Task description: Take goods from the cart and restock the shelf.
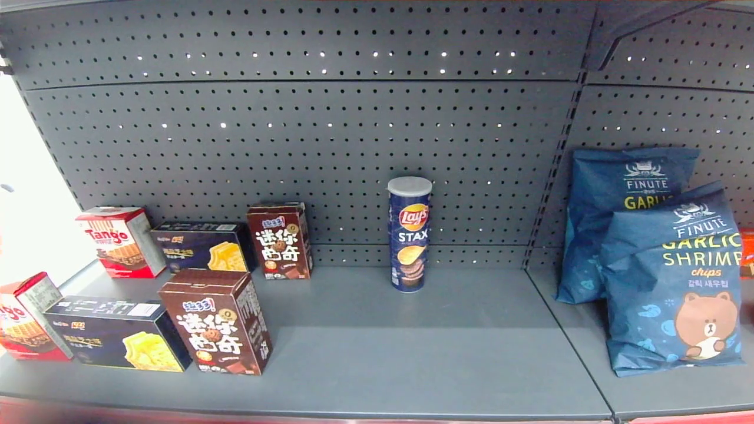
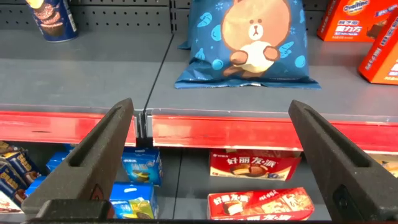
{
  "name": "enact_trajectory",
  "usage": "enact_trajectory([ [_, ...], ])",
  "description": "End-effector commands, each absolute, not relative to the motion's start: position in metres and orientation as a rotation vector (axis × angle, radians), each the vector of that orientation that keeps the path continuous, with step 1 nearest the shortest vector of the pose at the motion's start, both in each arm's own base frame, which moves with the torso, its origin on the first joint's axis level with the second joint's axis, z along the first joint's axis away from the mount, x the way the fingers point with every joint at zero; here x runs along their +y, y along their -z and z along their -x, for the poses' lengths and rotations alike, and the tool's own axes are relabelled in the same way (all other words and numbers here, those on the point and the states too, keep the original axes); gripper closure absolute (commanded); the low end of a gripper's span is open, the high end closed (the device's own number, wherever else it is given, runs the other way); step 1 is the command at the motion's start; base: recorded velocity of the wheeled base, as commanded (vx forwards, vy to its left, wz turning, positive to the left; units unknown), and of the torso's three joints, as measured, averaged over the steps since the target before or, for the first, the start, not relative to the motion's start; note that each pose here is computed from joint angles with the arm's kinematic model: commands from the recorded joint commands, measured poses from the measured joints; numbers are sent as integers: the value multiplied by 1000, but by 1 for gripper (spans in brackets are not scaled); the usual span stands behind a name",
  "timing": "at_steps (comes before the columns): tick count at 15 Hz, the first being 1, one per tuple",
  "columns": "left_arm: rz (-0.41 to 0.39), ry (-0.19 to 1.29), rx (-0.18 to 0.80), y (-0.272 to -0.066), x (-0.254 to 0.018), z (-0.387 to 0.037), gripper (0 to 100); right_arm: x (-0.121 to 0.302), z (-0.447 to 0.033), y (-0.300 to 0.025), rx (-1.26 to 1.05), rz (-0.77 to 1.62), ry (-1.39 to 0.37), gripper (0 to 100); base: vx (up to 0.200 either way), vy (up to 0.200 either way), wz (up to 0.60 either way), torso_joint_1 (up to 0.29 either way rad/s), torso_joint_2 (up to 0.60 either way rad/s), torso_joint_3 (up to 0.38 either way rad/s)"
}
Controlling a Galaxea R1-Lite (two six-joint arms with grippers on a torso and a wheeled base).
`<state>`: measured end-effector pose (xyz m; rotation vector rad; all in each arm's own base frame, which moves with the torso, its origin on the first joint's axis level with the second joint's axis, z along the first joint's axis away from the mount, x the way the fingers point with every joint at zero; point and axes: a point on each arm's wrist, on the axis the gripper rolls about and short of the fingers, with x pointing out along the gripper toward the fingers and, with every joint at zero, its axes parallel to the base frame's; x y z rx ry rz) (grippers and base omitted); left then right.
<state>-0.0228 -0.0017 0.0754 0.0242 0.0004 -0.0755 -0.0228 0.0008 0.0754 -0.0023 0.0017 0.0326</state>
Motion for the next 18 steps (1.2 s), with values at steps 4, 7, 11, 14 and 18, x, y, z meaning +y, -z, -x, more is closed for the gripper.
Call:
enact_trajectory([
  [4,-25,75,-1,-75,-2,23,0,1,23,-75,2,2,-32,0,0,0,600,9,6,2],
  [7,-26,77,-1,-75,-2,23,0,1,23,-75,2,2,-32,0,0,0,600,4,2,6],
  [11,-26,77,-1,-75,-2,23,0,1,23,-75,2,2,-32,0,0,0,600,4,1,2],
  [14,-26,77,-1,-75,-2,23,0,1,23,-75,1,3,-32,0,0,0,600,1,1,2],
  [18,-25,75,-1,-75,-2,23,0,1,23,-75,1,3,-32,0,0,0,600,2,1,2],
])
